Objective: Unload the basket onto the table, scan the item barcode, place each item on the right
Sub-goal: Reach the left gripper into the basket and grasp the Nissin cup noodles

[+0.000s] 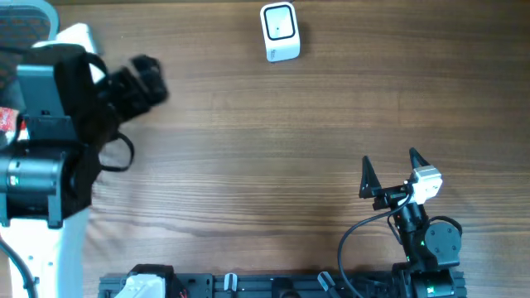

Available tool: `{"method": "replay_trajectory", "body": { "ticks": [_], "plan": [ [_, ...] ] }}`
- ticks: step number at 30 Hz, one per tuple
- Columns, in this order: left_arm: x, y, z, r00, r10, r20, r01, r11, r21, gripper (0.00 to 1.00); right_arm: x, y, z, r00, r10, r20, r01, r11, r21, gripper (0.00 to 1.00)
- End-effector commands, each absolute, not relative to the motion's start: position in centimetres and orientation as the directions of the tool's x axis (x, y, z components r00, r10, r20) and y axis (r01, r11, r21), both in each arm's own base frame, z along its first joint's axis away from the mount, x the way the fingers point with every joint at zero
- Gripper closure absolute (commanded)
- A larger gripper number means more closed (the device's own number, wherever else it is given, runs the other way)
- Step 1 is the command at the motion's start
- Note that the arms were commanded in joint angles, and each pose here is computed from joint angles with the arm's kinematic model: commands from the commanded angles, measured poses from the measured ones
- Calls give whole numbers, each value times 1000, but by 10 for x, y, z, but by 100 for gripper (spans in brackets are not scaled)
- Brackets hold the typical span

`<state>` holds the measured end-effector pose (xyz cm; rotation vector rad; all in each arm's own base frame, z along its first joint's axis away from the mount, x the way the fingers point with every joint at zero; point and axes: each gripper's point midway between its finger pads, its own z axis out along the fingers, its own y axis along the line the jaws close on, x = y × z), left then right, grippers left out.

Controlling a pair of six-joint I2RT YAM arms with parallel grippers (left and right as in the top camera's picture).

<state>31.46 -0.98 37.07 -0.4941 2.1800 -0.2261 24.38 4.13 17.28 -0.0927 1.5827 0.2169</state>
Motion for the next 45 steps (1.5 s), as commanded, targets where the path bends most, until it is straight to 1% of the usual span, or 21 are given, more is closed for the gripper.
{"method": "replay_trajectory", "body": {
  "ticks": [1,4,6,9,10,12,14,16,17,19,20,23,26,27,29,32,40,45],
  "plan": [
    [307,86,380,-295,-524,-799,-655,720,-230,0,244,38,174,-20,83,-996,-180,980,86,0],
    [307,132,376,-219,-546,-809,-756,619,-213,0,244,38,174,-20,83,-996,-180,980,86,0],
    [306,159,372,-197,-548,-813,-798,572,-192,0,244,38,174,-21,83,-996,-180,980,86,0],
    [306,201,356,-155,-579,-801,-864,473,-175,0,244,38,174,-20,84,-996,-180,980,86,0],
    [306,217,349,-148,-587,-796,-884,439,-160,0,244,38,174,-20,84,-996,-180,980,86,0],
    [311,250,330,-210,-572,-793,-898,434,-76,0,244,38,174,-20,84,-996,-180,980,86,0],
    [318,274,310,-294,-560,-775,-882,472,-7,0,244,38,174,-20,83,-996,-180,980,86,0],
    [325,291,286,-439,-523,-731,-820,565,88,0,244,38,174,-20,83,-996,-180,980,86,0],
    [320,306,270,-483,-527,-700,-813,566,135,0,244,38,174,-20,83,-996,-180,980,86,0],
    [314,320,254,-525,-533,-663,-797,582,164,0,244,38,174,-20,83,-996,-180,980,86,0],
    [314,324,245,-553,-531,-641,-769,622,148,0,244,38,174,-21,83,-996,-180,980,86,0],
    [322,330,233,-585,-511,-629,-696,715,66,0,244,38,174,-21,83,-996,-180,980,86,0],
    [323,327,213,-664,-459,-590,-569,822,0,0,244,38,174,-20,83,-996,-180,980,86,0],
    [322,325,206,-676,-456,-579,-546,837,-21,0,244,38,174,-20,84,-996,-180,980,86,0],
    [320,325,194,-687,-470,-554,-543,839,-38,0,244,38,174,-20,84,-996,-180,980,86,0],
    [316,320,171,-740,-464,-487,-512,858,-40,0,244,38,174,-20,83,-996,-180,980,86,0],
    [302,303,130,-789,-521,-326,-520,848,-97,0,244,38,174,-20,83,-996,-181,980,86,0],
    [294,295,104,-801,-536,-268,-525,843,-117,0,244,38,174,-20,84,-996,-180,980,86,0]
  ]
}}
